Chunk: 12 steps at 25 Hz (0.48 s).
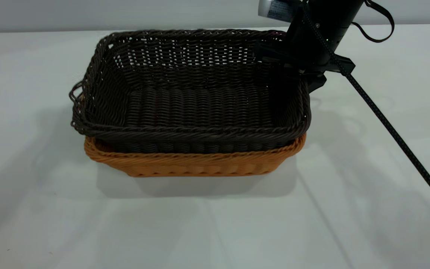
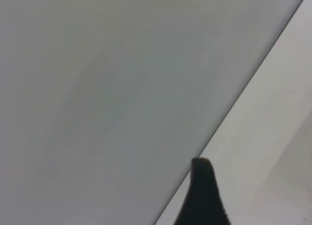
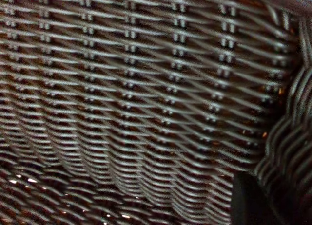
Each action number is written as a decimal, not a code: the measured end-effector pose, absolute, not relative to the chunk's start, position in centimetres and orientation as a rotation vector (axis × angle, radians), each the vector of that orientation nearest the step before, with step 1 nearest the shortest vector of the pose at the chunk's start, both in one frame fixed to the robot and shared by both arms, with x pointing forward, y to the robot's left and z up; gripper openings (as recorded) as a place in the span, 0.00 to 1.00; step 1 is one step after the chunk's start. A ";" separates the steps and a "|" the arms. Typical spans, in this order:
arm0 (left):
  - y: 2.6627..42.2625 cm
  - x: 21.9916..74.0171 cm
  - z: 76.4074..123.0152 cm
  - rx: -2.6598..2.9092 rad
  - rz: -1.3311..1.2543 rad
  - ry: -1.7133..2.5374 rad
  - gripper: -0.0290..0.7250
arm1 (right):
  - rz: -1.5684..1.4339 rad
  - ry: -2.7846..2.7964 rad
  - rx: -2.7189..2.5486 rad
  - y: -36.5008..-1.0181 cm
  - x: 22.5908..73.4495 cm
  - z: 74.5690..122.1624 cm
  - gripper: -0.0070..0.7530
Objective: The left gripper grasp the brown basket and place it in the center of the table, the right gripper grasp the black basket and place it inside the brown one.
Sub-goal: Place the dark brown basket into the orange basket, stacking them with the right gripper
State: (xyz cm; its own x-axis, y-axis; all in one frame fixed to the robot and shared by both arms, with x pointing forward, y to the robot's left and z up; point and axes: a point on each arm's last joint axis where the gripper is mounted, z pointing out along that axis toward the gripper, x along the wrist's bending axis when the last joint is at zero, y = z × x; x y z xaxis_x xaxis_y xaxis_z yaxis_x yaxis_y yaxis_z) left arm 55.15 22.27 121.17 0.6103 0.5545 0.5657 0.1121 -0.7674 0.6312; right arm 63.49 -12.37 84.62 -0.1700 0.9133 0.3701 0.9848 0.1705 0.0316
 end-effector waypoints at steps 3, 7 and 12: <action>22.3 55.2 121.2 2.287 1.062 0.524 0.69 | -0.382 -2.182 -1.820 -12.3 63.5 84.7 0.37; 22.3 55.2 121.2 2.287 1.062 0.524 0.69 | -0.351 -2.223 -1.754 -12.4 63.1 85.5 0.59; 22.3 55.0 121.2 2.289 1.056 0.525 0.69 | -0.295 -2.387 -1.673 -13.2 63.1 88.0 0.76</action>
